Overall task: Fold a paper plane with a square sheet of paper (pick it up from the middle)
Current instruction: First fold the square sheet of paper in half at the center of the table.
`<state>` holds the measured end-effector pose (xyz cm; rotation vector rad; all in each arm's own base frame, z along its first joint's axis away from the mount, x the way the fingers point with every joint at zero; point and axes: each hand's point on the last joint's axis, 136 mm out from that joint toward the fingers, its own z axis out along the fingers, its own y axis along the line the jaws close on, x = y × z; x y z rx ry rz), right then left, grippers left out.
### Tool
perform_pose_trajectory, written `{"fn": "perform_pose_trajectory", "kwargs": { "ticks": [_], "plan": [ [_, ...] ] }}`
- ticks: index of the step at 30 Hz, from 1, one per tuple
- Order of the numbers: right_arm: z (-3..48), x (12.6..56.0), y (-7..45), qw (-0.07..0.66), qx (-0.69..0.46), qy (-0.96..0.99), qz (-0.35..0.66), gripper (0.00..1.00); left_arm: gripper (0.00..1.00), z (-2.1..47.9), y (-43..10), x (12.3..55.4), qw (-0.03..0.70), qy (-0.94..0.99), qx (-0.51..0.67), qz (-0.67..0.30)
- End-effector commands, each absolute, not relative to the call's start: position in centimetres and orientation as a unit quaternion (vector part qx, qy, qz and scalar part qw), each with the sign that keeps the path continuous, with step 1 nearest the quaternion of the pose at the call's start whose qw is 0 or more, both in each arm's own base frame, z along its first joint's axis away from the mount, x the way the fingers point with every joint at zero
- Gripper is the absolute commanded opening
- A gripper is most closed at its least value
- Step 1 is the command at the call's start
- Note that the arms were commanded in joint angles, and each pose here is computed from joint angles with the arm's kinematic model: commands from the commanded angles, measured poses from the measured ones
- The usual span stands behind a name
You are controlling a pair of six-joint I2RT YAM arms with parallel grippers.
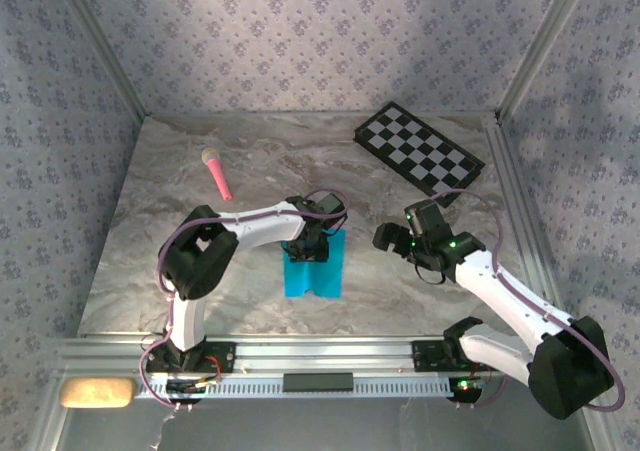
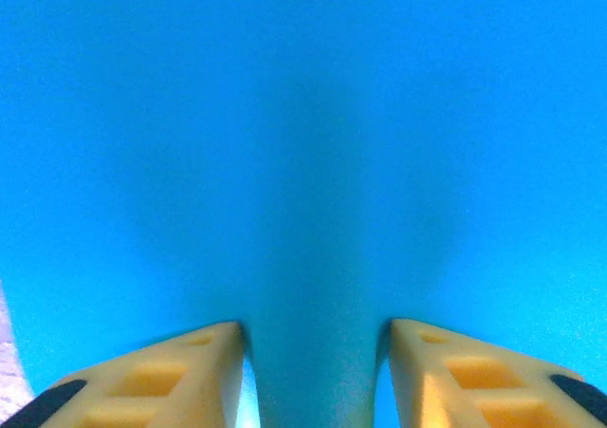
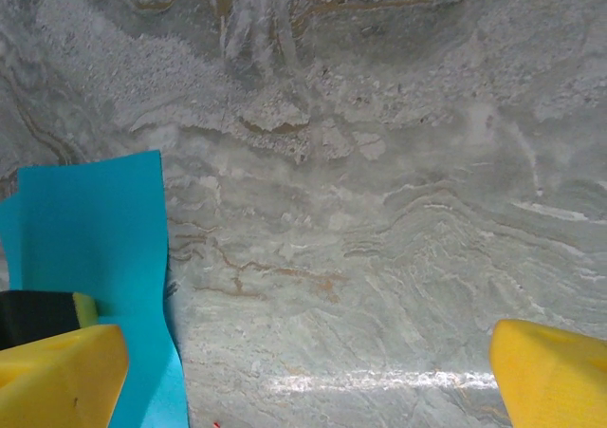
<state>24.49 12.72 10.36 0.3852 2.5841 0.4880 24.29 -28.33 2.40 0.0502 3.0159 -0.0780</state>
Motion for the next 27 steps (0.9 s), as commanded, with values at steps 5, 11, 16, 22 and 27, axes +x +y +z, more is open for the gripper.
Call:
{"fn": "perform_pose_trajectory", "kwargs": {
  "ticks": [5, 11, 16, 22, 27],
  "plan": [
    [10.6, 24.5, 11.5, 0.254, 0.179, 0.936, 0.164, 1.00, 0.39, 6.3, -29.3, 25.0, 0.115, 0.990, 0.029, -0.080],
    [11.1, 24.5, 9.8, 0.278, 0.220, 0.922, 0.155, 0.99, 0.38, 10.0, -32.1, 25.8, 0.132, 0.970, 0.025, -0.203],
    [12.4, 24.5, 10.3, 0.299, 0.187, 0.913, 0.205, 0.99, 0.40, 13.3, -34.1, 26.4, 0.130, 0.934, 0.012, -0.333],
    [13.8, 24.6, 11.7, 0.307, 0.170, 0.889, 0.293, 0.95, 0.41, 13.4, -34.9, 26.9, 0.110, 0.905, -0.007, -0.412],
    [13.7, 24.7, 12.6, 0.298, 0.166, 0.883, 0.322, 0.90, 0.42, 11.6, -35.7, 26.8, 0.090, 0.891, -0.021, -0.445]
  ]
}}
